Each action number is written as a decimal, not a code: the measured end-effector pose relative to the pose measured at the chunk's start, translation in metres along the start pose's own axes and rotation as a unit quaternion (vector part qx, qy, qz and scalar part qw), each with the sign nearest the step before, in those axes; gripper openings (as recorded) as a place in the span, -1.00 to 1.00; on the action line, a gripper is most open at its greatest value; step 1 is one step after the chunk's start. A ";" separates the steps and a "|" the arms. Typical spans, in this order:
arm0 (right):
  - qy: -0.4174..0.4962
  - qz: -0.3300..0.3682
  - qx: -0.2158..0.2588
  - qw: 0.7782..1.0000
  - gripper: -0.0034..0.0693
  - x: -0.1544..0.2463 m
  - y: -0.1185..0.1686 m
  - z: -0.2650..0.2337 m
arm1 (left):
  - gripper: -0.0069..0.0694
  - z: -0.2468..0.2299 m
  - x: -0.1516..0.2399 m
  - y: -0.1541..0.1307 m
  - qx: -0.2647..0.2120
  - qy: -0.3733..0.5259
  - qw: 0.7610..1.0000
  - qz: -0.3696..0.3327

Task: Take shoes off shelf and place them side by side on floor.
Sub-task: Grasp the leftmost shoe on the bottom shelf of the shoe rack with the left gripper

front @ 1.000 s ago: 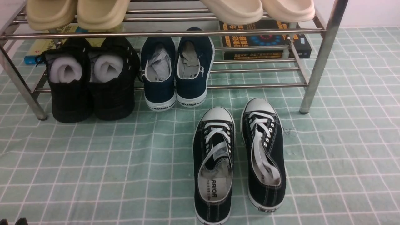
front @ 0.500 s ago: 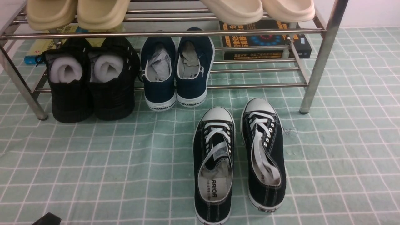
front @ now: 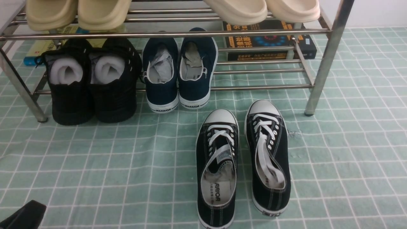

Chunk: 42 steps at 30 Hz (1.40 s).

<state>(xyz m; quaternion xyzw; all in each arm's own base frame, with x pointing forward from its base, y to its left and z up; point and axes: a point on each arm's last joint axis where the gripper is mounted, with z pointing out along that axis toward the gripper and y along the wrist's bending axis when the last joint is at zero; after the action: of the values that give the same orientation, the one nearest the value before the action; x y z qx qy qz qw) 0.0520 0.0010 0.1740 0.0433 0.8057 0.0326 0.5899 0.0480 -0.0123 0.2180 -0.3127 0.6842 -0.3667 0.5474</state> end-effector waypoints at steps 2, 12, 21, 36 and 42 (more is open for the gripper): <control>0.000 0.000 0.000 1.000 -0.28 0.000 0.000 0.000 | -0.65 -0.004 -0.006 -0.011 -0.002 0.003 1.000 0.023; 0.000 -0.001 -0.002 1.000 -0.25 0.000 0.000 0.000 | -0.81 0.060 -0.062 -0.055 -0.252 0.134 0.935 0.208; 0.000 -0.001 -0.002 1.000 -0.25 0.000 0.000 0.000 | -0.71 0.177 -0.117 -0.089 -0.348 0.166 0.871 0.305; 0.000 -0.001 -0.002 1.000 -0.25 0.000 0.000 0.000 | -0.53 0.300 -0.134 -0.086 -0.400 0.176 0.861 0.261; 0.000 -0.001 -0.002 1.000 -0.25 0.000 0.000 0.000 | -0.03 0.318 -0.130 -0.075 -0.402 0.156 0.870 0.240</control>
<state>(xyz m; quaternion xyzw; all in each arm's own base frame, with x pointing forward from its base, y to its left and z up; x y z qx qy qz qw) 0.0520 0.0012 0.1740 0.0420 0.8058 0.0336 0.5898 0.3874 0.0049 0.3072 -0.2709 0.9027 0.0386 0.3320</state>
